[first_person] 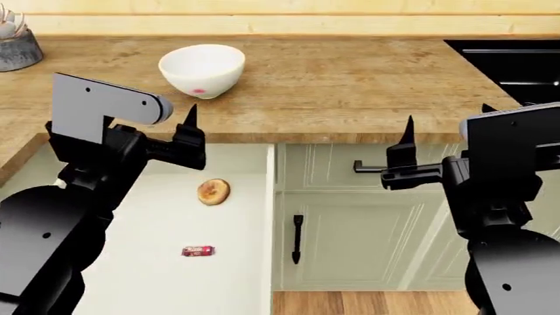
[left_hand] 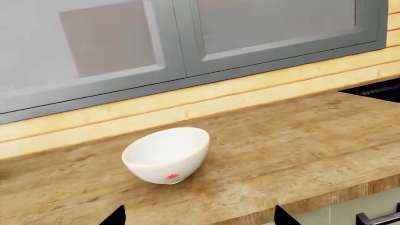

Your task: Place the bar in the bowl and close the drawer.

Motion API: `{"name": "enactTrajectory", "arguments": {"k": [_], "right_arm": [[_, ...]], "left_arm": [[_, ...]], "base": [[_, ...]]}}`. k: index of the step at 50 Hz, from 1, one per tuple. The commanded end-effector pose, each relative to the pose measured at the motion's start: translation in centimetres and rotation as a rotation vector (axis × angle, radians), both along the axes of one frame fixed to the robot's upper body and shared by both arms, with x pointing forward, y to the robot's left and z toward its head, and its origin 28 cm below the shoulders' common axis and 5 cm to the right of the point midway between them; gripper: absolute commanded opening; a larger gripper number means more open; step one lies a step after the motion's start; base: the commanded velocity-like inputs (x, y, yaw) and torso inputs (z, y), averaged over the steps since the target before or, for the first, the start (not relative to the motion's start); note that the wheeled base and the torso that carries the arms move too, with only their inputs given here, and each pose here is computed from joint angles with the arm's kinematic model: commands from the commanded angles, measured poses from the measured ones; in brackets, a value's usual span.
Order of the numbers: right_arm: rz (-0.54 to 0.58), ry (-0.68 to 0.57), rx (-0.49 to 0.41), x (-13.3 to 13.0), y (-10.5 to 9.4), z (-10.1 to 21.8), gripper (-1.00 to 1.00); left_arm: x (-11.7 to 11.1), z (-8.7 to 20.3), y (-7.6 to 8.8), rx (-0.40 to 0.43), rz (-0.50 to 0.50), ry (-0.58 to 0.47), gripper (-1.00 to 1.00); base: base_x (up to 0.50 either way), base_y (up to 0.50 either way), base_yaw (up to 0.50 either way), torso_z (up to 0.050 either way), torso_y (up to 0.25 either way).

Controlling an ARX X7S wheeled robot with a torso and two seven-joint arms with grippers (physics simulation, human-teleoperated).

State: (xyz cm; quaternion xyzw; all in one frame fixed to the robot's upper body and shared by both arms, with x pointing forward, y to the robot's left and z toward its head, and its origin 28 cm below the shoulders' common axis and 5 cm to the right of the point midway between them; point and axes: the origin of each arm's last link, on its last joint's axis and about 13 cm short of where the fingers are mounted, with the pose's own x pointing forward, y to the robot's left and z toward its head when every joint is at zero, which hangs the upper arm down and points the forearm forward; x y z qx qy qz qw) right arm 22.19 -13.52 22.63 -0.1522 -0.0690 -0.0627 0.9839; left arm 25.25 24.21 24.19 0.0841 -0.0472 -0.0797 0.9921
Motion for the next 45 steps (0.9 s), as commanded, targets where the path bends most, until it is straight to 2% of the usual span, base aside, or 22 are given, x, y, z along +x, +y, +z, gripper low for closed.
{"name": "enactTrajectory", "arguments": {"k": [1,7,14,16,18,39,45], "right_arm": [[-0.021,-0.008,-0.009,-0.1,-0.4,1.4,1.00],[-0.049,-0.035,-0.033,0.0,-1.0,3.7,1.00],[-0.064,-0.049,-0.040,0.3,-1.6,5.1,1.00],[-0.036,-0.047,-0.049,0.1,-1.3,5.8,1.00],[-0.064,-0.060,-0.046,-0.3,-1.3,6.2,1.00],[-0.048,-0.067,-0.038,-0.4,-1.3,6.0,1.00],[-0.058,-0.074,-0.028,-0.2,-1.3,5.8,1.00]], "left_arm": [[0.2,1.5,0.3,-0.047,0.021,-0.024,1.00],[0.5,3.8,0.8,-0.051,0.049,-0.070,1.00],[1.0,4.9,1.4,-0.040,0.076,-0.085,1.00],[1.0,5.0,1.5,-0.037,0.078,-0.089,1.00],[1.0,5.1,1.5,-0.037,0.078,-0.093,1.00],[1.2,4.9,1.7,-0.033,0.079,-0.089,1.00],[1.2,4.5,1.7,-0.028,0.074,-0.073,1.00]], "base": [[0.00,0.00,0.00,0.000,0.000],[0.00,0.00,0.00,0.000,0.000],[0.00,0.00,0.00,0.000,0.000],[0.00,0.00,0.00,0.000,0.000],[0.00,0.00,0.00,0.000,0.000],[0.38,0.00,0.00,0.000,0.000],[0.00,0.00,0.00,0.000,0.000]]}}
